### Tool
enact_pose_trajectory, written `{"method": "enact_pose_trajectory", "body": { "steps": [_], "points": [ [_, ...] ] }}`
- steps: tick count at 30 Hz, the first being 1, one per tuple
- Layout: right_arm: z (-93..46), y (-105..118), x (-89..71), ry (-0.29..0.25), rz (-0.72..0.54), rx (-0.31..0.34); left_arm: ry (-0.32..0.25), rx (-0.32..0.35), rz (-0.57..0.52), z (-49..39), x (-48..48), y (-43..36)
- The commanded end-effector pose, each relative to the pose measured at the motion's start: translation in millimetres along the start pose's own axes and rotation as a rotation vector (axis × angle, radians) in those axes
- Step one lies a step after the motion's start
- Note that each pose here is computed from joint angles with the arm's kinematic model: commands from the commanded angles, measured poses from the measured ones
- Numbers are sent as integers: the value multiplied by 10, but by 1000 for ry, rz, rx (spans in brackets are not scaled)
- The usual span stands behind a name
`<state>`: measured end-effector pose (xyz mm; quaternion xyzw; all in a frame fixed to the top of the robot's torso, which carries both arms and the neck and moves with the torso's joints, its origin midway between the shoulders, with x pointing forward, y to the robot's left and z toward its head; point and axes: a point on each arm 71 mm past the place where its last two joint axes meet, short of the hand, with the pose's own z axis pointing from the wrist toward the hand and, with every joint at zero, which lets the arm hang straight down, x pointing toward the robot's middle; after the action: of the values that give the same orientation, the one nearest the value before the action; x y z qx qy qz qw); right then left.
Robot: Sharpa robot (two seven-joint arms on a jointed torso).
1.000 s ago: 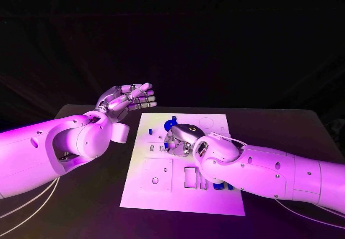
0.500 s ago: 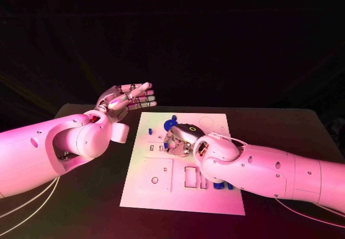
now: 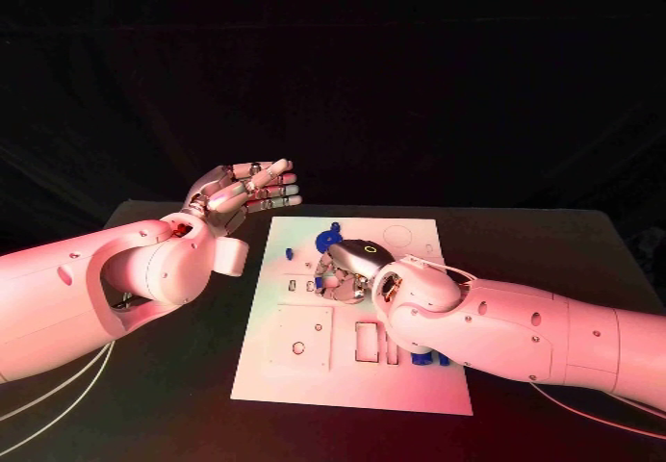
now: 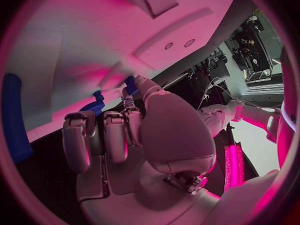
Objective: Assemble the parts on the task board
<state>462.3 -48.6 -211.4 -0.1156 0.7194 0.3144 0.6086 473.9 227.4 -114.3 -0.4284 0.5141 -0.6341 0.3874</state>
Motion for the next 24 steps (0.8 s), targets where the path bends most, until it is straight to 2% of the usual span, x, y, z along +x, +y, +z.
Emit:
{"method": "enact_pose_trajectory", "body": {
  "steps": [1,24],
  "points": [
    [-13,-19,69,46,-19,9,20,5,-10,5,23,-5],
    [-15,-24,59,31,-26,12,19,5,-9,6,18,-4]
  ]
}}
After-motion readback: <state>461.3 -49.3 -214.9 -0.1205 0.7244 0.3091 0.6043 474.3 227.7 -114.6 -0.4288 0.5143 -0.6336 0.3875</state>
